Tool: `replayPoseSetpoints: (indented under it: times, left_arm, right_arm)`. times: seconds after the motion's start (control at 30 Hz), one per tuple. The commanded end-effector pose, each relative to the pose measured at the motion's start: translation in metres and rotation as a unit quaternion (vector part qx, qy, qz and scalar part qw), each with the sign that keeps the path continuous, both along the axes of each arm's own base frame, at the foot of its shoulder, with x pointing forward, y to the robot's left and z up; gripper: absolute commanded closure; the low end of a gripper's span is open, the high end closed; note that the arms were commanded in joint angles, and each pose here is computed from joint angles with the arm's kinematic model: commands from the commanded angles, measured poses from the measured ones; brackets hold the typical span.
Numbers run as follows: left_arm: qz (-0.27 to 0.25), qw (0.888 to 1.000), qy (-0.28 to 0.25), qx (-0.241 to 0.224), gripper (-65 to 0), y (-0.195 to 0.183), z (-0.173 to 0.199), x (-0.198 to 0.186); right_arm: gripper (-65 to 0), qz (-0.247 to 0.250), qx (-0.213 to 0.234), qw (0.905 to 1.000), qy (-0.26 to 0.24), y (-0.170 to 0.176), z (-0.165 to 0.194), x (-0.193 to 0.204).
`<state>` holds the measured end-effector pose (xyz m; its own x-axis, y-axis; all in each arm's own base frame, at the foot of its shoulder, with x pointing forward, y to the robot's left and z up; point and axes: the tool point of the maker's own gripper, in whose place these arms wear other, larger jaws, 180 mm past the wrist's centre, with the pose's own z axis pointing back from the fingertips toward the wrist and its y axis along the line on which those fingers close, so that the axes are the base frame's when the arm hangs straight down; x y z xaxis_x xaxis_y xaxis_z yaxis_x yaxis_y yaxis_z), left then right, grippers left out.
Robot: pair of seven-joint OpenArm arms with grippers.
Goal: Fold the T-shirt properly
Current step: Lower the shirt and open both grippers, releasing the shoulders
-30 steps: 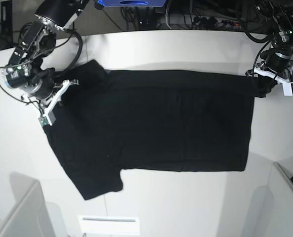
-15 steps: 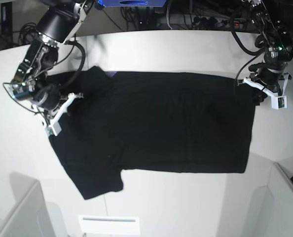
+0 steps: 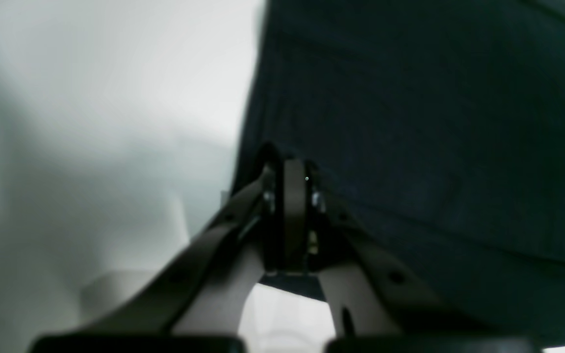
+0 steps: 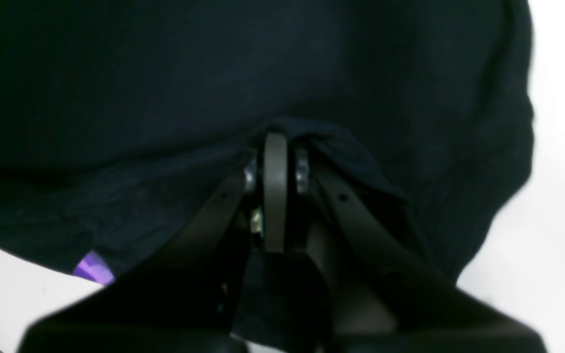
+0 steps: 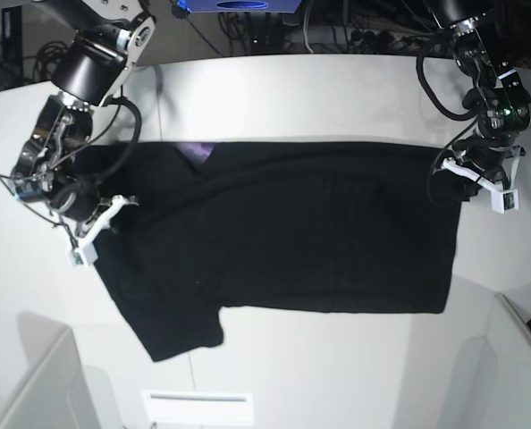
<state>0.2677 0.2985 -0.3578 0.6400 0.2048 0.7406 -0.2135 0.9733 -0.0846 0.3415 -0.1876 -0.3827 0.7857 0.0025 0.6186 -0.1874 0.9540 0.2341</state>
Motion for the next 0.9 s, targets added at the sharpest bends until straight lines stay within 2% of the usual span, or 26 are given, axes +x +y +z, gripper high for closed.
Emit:
replayPoseSetpoints:
  times: [0.0,0.83,0.87]
  left_arm:
    - [-0.001,1.000,-0.021,0.007,0.0,0.004,0.011,0.008]
    - [0.002,0.999,-0.034,0.004,0.0,0.005,0.017,0.019]
    - [0.002,0.999,-0.036,0.005,-3.0,0.006,0.018,0.020]
  right_arm:
    - [0.0,-0.006,0.005,0.9993,-0.036,-0.002,0.017,0.014]
    - [0.0,-0.013,0.004,0.9996,-0.027,-0.009,0.011,0.010]
    - [-6.0,-0.014,0.004,0.9995,-0.028,-0.010,0.011,0.009]
